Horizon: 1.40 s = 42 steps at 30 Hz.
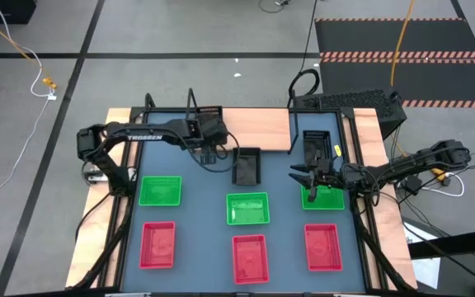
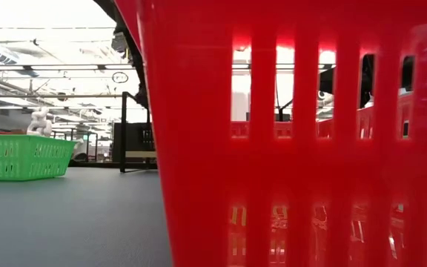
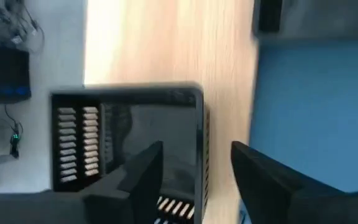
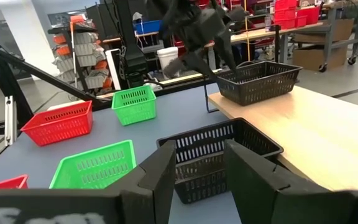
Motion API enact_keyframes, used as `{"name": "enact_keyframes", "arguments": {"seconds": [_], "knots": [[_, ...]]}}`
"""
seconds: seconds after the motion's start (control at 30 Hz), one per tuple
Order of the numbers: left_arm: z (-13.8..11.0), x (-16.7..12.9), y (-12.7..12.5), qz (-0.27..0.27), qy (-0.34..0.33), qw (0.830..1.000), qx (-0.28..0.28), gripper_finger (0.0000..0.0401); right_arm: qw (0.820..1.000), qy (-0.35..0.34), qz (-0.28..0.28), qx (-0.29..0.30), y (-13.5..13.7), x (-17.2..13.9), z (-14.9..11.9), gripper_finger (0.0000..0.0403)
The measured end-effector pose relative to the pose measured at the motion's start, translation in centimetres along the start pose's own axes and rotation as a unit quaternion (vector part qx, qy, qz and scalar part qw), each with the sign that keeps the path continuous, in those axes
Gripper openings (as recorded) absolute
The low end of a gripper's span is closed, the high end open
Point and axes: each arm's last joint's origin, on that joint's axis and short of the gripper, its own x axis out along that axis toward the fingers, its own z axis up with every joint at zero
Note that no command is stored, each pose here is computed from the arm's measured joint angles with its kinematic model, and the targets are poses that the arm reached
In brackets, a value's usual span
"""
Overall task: Stack baskets on shelf by color
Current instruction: Put the middle green bin on the shelf
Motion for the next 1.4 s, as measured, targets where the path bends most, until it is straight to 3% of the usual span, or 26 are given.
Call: {"name": "enact_keyframes", "arguments": {"seconds": [0.17,0.3,0.4,0.57,0.77,0.93,1.0,1.1,1.2,1.3,1.4], "knots": [[1.3,-2.7,-1.0,-0.062,-0.097,0.993,-0.033,0.0228,1.000,0.000,0.021,-0.012,0.1,0.0,0.0,0.0130],[3.2,-4.5,-3.1,-0.153,-0.204,0.967,-0.026,0.0232,0.999,0.002,0.030,-0.013,0.2,0.0,0.0,0.0130],[4.5,-4.9,-5.1,-0.170,-0.247,0.954,-0.002,0.0232,0.999,-0.001,0.030,-0.008,0.2,0.0,0.1,0.0130],[5.9,-4.8,-7.5,-0.166,-0.280,0.946,-0.013,0.0232,0.999,-0.023,0.036,-0.021,0.4,0.0,0.5,0.0130],[6.1,-5.2,-8.7,-0.149,-0.277,0.949,-0.021,0.0232,0.996,-0.050,0.060,-0.043,1.0,-0.3,1.0,0.0130],[6.4,-6.2,-9.3,-0.174,-0.290,0.937,-0.087,0.0232,0.992,-0.031,0.073,-0.095,1.4,-0.3,0.6,0.0130],[6.4,-6.3,-9.7,-0.180,-0.287,0.937,-0.089,0.0232,0.991,-0.030,0.077,-0.105,1.8,-0.1,0.9,0.0130],[6.0,-5.9,-10.9,-0.181,-0.265,0.947,-0.031,0.0232,0.991,-0.029,0.075,-0.104,2.0,0.2,0.9,0.0130],[4.9,-6.1,-12.6,-0.199,-0.225,0.951,0.076,0.0232,0.993,-0.025,0.058,-0.105,1.9,0.4,0.7,0.0130],[3.6,-6.7,-14.5,-0.208,-0.195,0.938,0.198,0.0231,0.992,-0.011,0.049,-0.118,1.9,0.6,0.3,0.0130],[3.0,-7.5,-16.0,-0.199,-0.201,0.910,0.304,0.0217,0.991,0.000,0.049,-0.127,2.0,0.8,0.0,0.0130]]}}
